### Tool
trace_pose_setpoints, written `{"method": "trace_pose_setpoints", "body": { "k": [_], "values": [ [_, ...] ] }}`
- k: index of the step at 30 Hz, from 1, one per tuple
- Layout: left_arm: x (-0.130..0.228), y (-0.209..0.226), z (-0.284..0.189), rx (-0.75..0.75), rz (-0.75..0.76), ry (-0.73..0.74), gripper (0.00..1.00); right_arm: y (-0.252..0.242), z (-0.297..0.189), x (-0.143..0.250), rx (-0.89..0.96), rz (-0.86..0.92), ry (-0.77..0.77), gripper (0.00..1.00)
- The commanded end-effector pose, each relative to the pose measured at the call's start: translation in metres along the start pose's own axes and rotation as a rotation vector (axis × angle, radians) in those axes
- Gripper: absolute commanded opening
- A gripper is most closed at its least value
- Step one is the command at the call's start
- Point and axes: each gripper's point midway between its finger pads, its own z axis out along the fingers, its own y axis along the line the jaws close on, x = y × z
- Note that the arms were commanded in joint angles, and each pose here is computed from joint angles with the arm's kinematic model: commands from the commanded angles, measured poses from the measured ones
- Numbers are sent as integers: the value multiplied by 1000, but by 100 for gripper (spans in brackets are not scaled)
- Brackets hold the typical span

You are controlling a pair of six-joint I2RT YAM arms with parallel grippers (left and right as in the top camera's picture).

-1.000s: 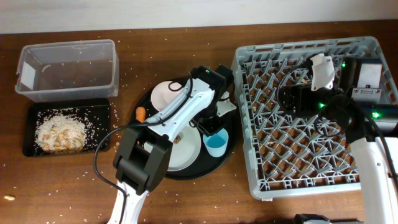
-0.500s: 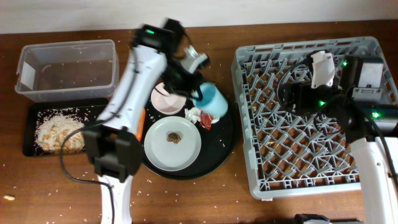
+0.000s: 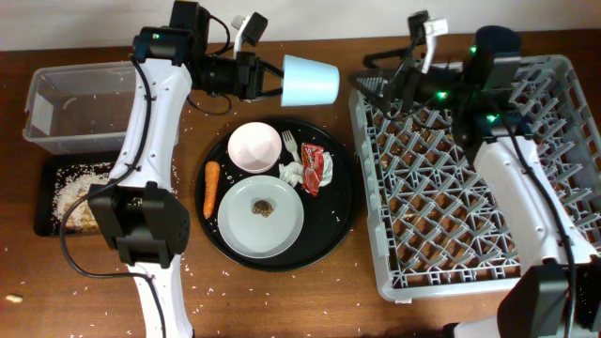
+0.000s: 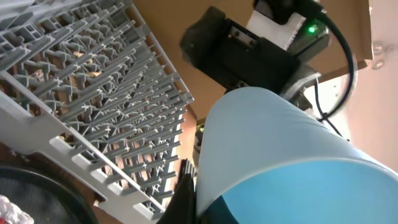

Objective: Sort waste into correct bins and load items into the dishwasher rack
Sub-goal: 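Hand the light-blue cup from the left gripper to the right gripper, then place the light-blue cup upside down in the dish rack with right gripper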

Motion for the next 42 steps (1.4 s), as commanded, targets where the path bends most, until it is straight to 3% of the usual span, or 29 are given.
{"method": "trace_pose_setpoints", "body": {
  "k": [1, 8, 14, 17, 19, 20, 21, 23, 25, 28, 33, 36, 39, 42],
  "values": [
    [-6, -15, -2, 35, 61, -16, 0, 27, 13, 2, -95, -2, 28, 92],
    [-3, -19, 8, 52, 64, 3, 0, 45, 38, 12, -129, -17, 53, 91],
    [1, -19, 19, 44, 73, 28, 0, 51, 43, 10, -150, -49, 44, 65],
    [0, -18, 19, 41, 74, 27, 0, 52, 43, 10, -157, -49, 47, 60],
    [1, -17, 19, 31, 74, 29, 14, 51, 42, 10, -155, -49, 46, 59],
    [1, -13, 19, 10, 74, 34, 35, 50, 42, 9, -152, -49, 44, 59],
    [2, -13, 19, 6, 74, 35, 45, 48, 40, 8, -146, -49, 41, 58],
    [2, -9, 18, -13, 75, 37, 57, 41, 34, 6, -129, -44, 33, 58],
    [3, -3, 17, -50, 75, 44, 61, 31, 26, 2, -101, -31, 22, 57],
    [5, 12, 14, -131, 75, 58, 63, -14, 2, 2, 74, 79, -2, 57],
    [16, 75, -9, -521, 75, 141, 68, -80, -48, 16, 431, 284, -18, 51],
    [18, 90, -20, -627, 75, 164, 72, -96, -74, 23, 660, 322, 27, 50],
    [21, 108, -36, -766, 76, 194, 73, -106, -125, 29, 1061, 313, 140, 50],
    [22, 113, -41, -809, 76, 204, 74, -107, -144, 36, 1230, 293, 193, 50]
  ]
}}
